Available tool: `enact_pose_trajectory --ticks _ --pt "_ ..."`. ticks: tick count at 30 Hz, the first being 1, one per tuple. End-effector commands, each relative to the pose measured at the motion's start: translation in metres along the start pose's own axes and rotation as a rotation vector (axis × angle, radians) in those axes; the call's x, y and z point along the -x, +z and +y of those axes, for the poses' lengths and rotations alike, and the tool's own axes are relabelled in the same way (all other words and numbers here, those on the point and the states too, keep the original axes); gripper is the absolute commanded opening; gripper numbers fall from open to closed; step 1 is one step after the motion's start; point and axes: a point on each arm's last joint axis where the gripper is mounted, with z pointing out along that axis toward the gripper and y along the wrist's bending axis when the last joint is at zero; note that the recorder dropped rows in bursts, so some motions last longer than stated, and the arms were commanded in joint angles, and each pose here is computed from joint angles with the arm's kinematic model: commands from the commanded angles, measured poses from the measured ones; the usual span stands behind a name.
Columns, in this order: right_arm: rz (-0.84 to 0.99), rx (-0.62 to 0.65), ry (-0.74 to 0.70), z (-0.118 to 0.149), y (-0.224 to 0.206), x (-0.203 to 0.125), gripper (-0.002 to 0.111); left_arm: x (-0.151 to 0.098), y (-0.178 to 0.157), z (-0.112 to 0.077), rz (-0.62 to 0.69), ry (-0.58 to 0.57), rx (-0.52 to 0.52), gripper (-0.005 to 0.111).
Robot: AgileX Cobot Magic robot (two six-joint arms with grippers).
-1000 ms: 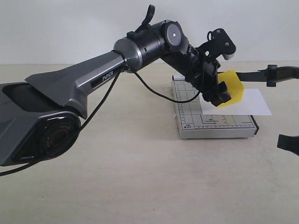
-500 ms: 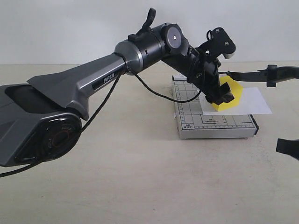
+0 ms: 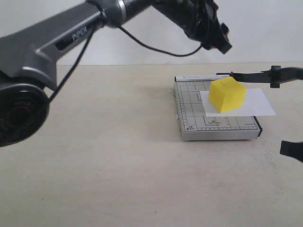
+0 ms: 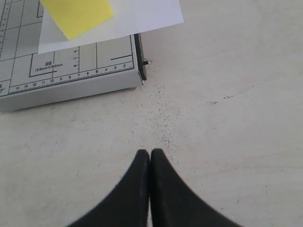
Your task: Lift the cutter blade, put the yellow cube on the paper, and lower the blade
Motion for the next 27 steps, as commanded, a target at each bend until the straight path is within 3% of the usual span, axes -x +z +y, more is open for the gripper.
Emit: enact_pose_trajectory --ticks 1,5,10,13,17,20,22,24,25,27 --pt "-0.014 0.001 -0.002 0.0 -0.001 0.002 0.0 0.003 -0.026 0.007 0.092 -0.164 0.037 0.005" --pt "-0.014 0.001 -0.002 0.0 -0.001 0.002 0.0 -0.004 -0.029 0.019 0.121 -0.346 0.109 0.004" --pt "-0.012 0.002 -0.002 0.0 -0.001 0.002 0.0 -0.006 -0.042 0.038 0.126 -0.53 0.363 0.004" --pt "-0.012 0.002 -0.002 0.0 -0.001 0.002 0.0 0.002 -0.057 0.039 0.118 -0.502 0.408 0.004" --pt "-0.012 0.002 -0.002 0.0 -0.001 0.002 0.0 0.007 -0.075 0.029 0.143 -0.38 0.459 0.004" --pt "-0.012 0.002 -0.002 0.0 -0.001 0.002 0.0 -0.004 -0.092 0.017 0.082 -0.322 0.412 0.004" --pt "-0.012 0.002 -0.009 0.0 -0.001 0.002 0.0 -0.036 -0.11 0.007 -0.012 -0.284 0.395 0.004" --pt "-0.012 0.002 -0.011 0.0 -0.001 0.002 0.0 -0.102 -0.129 0.005 0.008 -0.322 0.382 0.004" --pt "-0.012 0.002 -0.011 0.0 -0.001 0.002 0.0 -0.142 -0.149 0.01 -0.014 -0.423 0.4 0.004" --pt "-0.012 0.002 -0.011 0.0 -0.001 0.002 0.0 -0.181 -0.19 0.026 -0.115 -0.587 0.478 0.004"
